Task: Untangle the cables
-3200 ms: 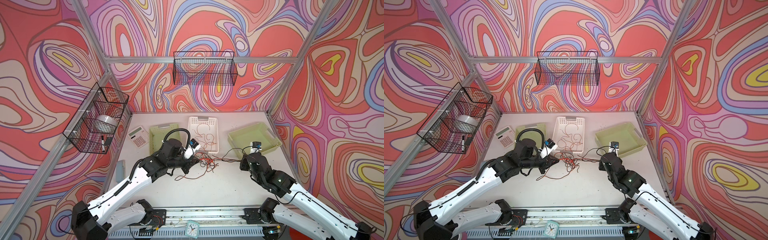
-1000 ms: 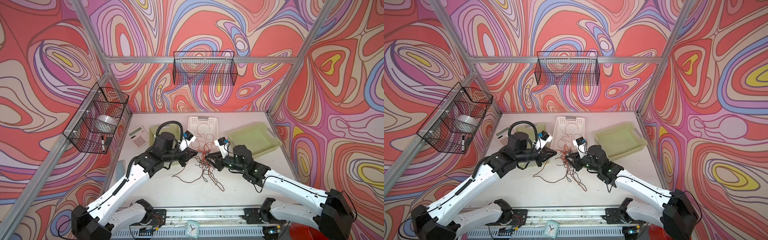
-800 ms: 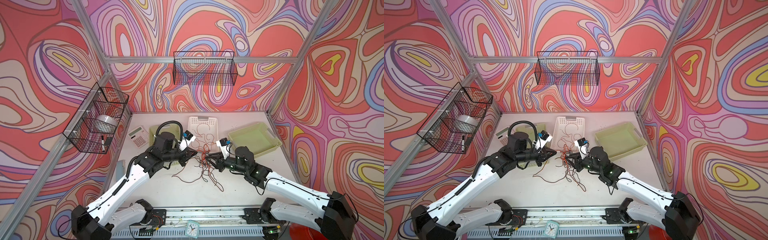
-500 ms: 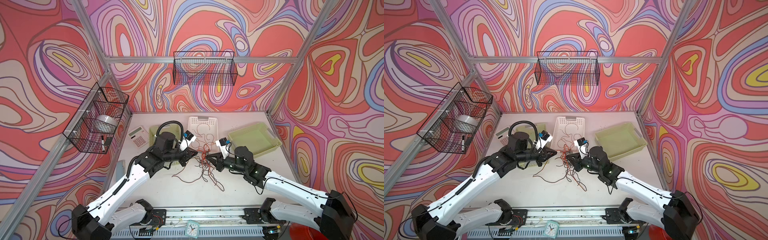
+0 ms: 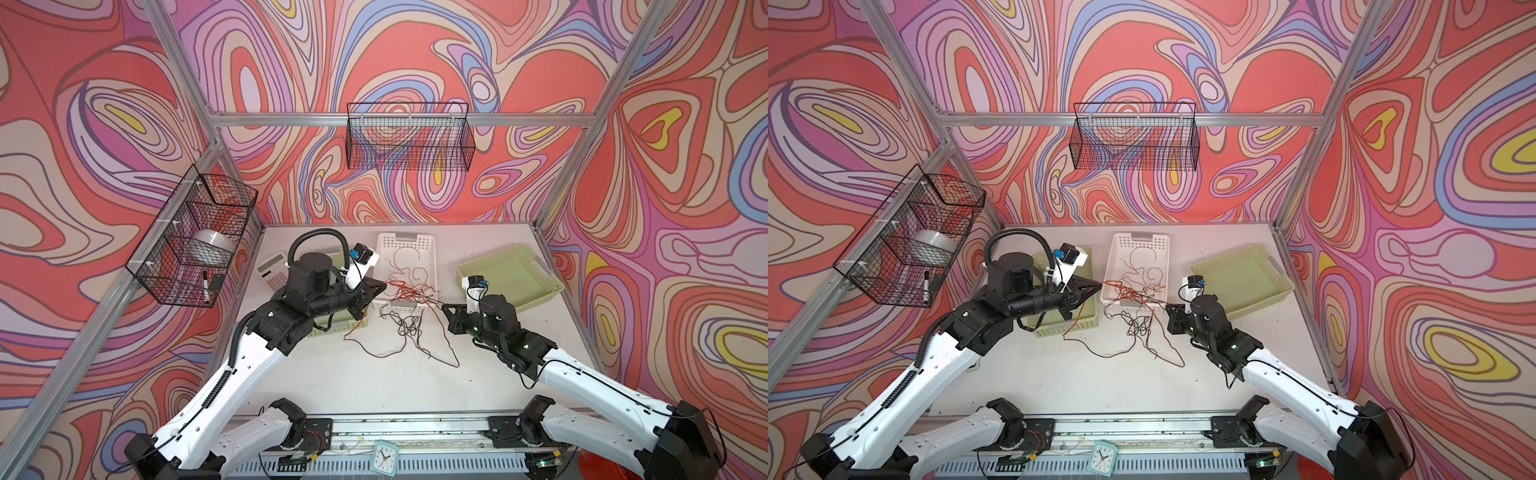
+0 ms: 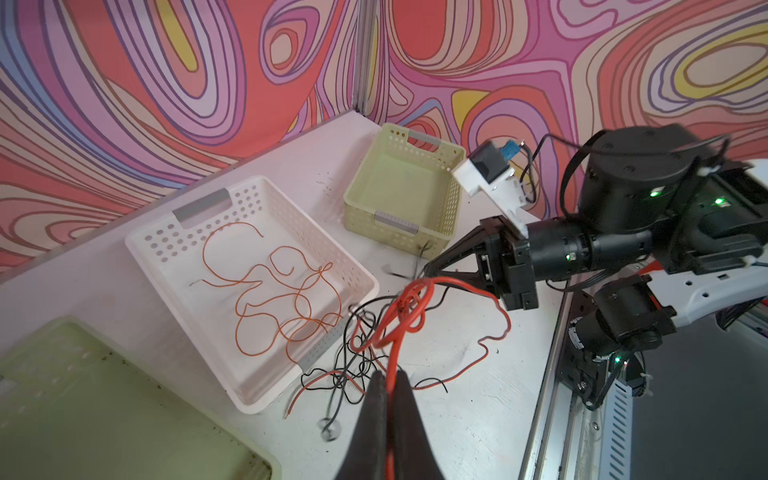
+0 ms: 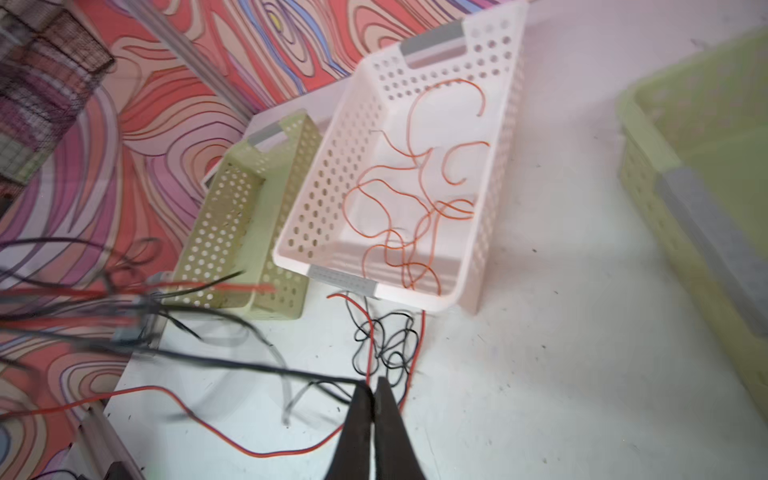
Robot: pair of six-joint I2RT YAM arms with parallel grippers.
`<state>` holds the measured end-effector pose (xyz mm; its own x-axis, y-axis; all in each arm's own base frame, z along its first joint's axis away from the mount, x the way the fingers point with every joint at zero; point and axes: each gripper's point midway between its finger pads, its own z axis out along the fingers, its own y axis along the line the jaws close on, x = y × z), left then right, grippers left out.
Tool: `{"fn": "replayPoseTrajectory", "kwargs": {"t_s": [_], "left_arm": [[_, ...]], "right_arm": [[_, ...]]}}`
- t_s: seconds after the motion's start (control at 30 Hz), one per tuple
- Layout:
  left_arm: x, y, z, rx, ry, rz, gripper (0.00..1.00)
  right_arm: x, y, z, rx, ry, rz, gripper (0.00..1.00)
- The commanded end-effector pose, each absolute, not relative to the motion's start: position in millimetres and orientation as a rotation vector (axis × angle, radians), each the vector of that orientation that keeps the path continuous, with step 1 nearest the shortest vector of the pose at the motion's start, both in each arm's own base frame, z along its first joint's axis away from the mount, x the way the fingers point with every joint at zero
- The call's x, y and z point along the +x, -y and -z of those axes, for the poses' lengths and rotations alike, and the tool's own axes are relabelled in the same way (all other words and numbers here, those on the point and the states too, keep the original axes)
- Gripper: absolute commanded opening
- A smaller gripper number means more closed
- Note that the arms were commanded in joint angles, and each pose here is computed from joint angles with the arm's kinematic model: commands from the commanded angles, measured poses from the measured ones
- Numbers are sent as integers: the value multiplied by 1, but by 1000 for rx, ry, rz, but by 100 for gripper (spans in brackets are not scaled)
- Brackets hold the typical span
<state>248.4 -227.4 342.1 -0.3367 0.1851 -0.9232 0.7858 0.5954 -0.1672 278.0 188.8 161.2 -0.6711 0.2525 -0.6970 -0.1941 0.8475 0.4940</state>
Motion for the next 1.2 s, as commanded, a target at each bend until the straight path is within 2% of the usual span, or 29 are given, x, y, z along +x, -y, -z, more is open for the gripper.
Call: {"fn": "replayPoseTrajectory", "kwargs": {"t_s": [0.0, 0.3, 0.43, 0.47, 0.5, 0.53, 0.57, 0.67, 0.9, 1.17], "left_arm": [[247, 214, -389, 764, -1734, 715, 0], [242, 203, -417, 792, -1687, 666, 0], [235, 218, -411, 835, -1680, 791, 0], [234, 221, -409, 841, -1684, 816, 0], [234, 223, -406, 841, -1689, 843, 0], [233, 226, -402, 841, -1695, 866, 0], [233, 228, -400, 843, -1697, 883, 0], [233, 235, -390, 849, -1705, 943, 0], [238, 242, -373, 850, -1741, 970, 0], [240, 251, -363, 851, -1758, 974, 0]], "right_arm": [[252, -133, -77, 256, -2499, -388, 0], [235, -105, -38, 392, -2646, -229, 0], [252, -114, -67, 261, -2548, -271, 0], [258, -121, -82, 194, -2502, -314, 5], [264, -130, -103, 114, -2430, -378, 25], [270, -141, -125, 23, -2350, -445, 40], [272, -148, -144, -32, -2281, -489, 48], [273, -169, -197, -224, -2098, -593, 64], [268, -220, -268, -464, -1870, -857, 76], [248, -273, -290, -660, -1805, -1052, 75]]}}
